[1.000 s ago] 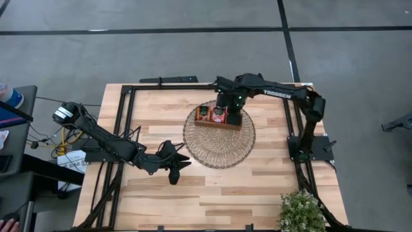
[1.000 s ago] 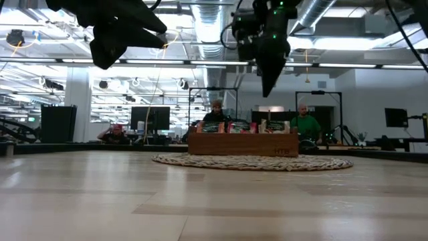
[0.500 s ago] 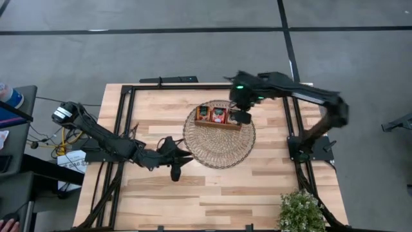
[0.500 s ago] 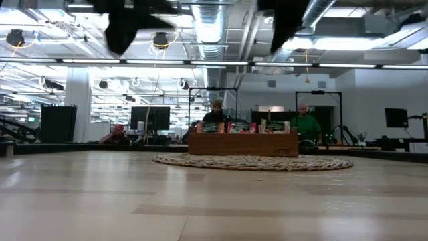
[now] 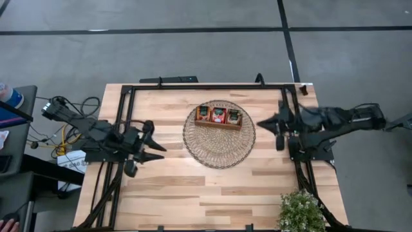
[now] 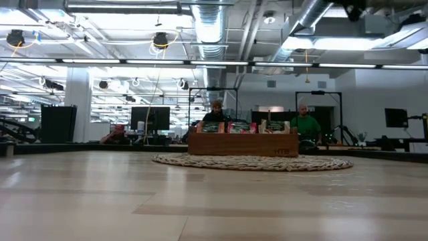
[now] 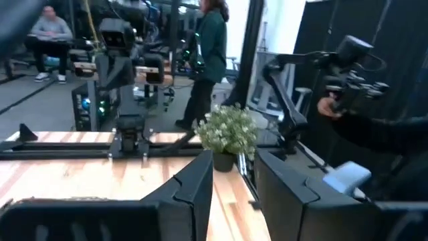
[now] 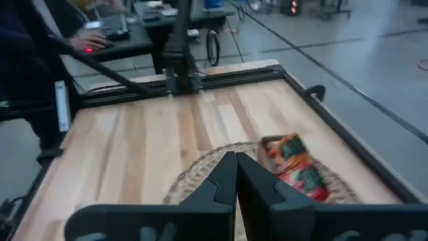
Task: Pick & Place Tea
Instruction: Return to Home Position
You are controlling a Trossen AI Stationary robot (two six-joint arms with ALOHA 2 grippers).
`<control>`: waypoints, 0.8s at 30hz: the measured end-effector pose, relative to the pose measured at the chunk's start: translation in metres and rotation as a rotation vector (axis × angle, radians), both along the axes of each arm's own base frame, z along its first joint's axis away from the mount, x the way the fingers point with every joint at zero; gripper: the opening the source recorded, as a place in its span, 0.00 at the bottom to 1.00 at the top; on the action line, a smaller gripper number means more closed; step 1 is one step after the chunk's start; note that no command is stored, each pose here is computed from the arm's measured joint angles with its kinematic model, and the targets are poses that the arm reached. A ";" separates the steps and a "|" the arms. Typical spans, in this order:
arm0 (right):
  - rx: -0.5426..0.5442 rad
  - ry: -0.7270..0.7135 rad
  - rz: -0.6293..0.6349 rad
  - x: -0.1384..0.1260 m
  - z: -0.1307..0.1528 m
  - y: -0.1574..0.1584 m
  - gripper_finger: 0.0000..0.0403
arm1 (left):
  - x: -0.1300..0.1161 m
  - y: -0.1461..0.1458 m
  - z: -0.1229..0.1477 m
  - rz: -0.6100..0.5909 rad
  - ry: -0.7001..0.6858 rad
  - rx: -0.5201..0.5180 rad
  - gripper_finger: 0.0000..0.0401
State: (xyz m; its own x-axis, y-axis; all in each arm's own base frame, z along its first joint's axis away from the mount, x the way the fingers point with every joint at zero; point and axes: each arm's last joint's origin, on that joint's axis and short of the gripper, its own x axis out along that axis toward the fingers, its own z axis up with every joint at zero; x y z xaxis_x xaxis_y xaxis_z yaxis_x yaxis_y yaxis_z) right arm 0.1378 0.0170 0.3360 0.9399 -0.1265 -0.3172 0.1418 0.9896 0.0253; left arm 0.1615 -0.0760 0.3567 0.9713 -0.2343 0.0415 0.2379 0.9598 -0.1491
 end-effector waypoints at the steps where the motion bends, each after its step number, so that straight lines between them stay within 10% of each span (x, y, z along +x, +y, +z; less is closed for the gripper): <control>1: 0.002 -0.018 0.005 -0.006 -0.009 0.004 0.00 | -0.004 0.002 -0.002 -0.014 0.008 0.005 0.25; 24: -0.140 -0.143 0.040 -0.035 -0.112 0.060 0.00 | -0.061 0.033 -0.163 0.063 -0.196 -0.107 0.25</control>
State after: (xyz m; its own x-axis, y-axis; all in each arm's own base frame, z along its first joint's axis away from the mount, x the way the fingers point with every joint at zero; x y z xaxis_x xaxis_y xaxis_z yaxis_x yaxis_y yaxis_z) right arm 0.1029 0.0768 0.2240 0.9793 -0.1214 -0.1618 0.1068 0.9896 -0.0960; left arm 0.1005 -0.0429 0.1942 0.9547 -0.1576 0.2523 0.2123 0.9550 -0.2072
